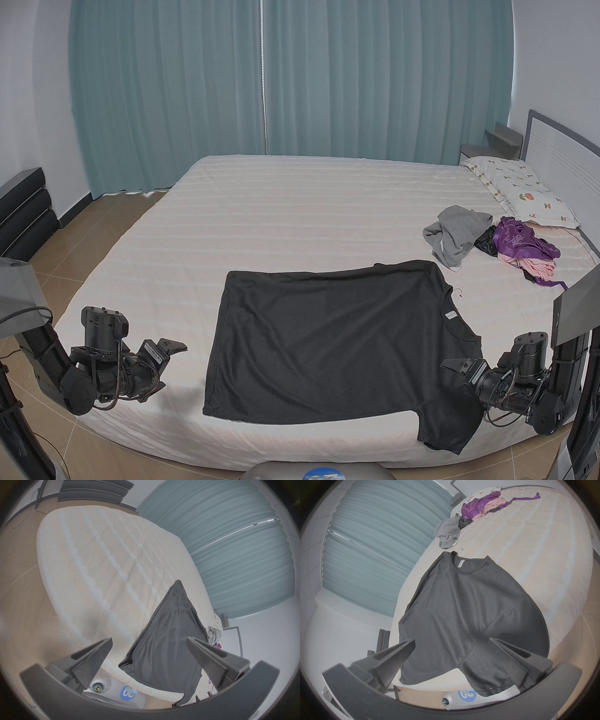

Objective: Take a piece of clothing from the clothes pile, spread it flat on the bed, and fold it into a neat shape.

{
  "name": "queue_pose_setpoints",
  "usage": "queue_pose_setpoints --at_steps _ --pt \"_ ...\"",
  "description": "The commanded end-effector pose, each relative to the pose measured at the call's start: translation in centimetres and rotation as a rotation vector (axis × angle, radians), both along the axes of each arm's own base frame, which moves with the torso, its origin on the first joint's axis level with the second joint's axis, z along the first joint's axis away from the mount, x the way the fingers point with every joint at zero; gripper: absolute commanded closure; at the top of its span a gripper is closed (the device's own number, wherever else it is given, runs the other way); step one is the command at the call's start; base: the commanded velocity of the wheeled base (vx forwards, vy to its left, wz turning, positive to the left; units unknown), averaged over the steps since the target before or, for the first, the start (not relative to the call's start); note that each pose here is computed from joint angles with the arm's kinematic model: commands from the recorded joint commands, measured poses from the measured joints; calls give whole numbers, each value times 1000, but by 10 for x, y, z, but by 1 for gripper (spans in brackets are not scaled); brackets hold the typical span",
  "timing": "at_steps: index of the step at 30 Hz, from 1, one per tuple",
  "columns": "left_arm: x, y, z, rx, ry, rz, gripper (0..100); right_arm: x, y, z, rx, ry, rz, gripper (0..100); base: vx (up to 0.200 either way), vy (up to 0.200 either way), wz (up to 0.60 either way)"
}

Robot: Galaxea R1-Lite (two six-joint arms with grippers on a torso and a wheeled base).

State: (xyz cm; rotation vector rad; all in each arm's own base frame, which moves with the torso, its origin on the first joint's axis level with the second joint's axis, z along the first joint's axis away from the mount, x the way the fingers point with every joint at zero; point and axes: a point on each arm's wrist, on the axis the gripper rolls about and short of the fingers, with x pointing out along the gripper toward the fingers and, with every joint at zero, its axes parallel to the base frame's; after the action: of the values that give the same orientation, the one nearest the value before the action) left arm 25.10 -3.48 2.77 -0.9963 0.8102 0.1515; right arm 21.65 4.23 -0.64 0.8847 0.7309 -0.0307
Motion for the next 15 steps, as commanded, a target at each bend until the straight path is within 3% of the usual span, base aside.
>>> queue_pose_setpoints --at_steps 1,8,15 --pt "-3 -3 -1 0 7 -14 0 -2 0 0 -1 4 0 0 0 -200 0" --pt "-7 -9 -1 5 14 -40 0 -3 0 0 -1 5 0 0 0 -200 0" --pt "-7 -8 -2 10 17 -36 0 -3 0 -1 -3 8 1 0 0 0 0"
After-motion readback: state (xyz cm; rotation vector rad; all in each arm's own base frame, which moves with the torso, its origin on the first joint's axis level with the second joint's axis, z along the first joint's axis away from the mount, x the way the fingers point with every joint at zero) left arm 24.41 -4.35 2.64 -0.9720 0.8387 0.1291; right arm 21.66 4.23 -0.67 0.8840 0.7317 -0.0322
